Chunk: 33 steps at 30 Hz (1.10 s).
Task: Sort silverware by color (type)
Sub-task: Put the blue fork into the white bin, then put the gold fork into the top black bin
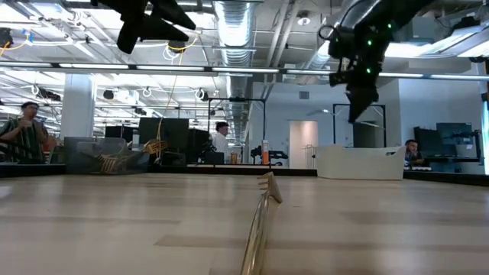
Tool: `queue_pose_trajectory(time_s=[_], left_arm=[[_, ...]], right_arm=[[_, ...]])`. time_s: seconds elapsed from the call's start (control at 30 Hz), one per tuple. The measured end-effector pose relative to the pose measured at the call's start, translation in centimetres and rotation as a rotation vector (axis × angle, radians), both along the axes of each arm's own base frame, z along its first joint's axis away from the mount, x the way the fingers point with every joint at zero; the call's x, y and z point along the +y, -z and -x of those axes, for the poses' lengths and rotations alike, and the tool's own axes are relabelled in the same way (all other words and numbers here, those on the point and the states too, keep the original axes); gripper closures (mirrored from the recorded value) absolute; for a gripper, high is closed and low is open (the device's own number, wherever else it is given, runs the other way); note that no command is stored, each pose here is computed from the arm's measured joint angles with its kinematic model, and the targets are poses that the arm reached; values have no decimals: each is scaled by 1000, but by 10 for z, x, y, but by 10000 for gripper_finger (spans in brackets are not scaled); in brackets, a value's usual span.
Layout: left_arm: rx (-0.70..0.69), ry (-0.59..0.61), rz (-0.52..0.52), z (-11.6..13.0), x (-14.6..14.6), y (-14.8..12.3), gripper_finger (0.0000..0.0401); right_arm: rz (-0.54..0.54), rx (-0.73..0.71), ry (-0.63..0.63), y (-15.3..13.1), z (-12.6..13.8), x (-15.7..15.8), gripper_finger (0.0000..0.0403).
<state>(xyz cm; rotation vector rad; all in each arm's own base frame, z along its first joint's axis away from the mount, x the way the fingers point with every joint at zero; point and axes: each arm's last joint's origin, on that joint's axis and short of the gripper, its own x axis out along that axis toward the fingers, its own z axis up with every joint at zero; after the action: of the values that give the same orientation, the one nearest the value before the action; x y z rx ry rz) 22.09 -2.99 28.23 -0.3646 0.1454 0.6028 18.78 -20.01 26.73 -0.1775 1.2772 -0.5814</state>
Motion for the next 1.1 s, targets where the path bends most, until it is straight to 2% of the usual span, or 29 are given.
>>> queue_pose_trajectory(time_s=[0.13, 0.3, 0.43, 0.53, 0.67, 0.8, 0.87, 1.1], left_arm=[[-4, -54, -7, -1, 8, 0, 278], [-17, -60, 7, -2, 14, -1, 278], [-33, -69, 31, -2, 15, -1, 278], [-39, -58, 47, -2, 15, -1, 278], [-42, -7, 76, -3, 13, -1, 278], [-52, 47, 129, -4, 11, 0, 278], [-47, 76, 147, -4, 10, 0, 278], [-41, 181, 200, -5, 5, 1, 278]], right_arm=[[-36, 64, 9, 19, 9, -11, 344], [-43, 69, 34, 25, 11, -20, 297], [-17, 24, 60, 23, 8, -22, 253], [-21, -30, 138, 23, 7, -23, 222], [-137, -174, 243, 24, 1, -15, 198], [-344, -372, 242, 22, -17, 1, 198], [-399, -417, 250, 21, -29, 14, 202], [-435, -476, 227, 16, -76, 81, 213]])
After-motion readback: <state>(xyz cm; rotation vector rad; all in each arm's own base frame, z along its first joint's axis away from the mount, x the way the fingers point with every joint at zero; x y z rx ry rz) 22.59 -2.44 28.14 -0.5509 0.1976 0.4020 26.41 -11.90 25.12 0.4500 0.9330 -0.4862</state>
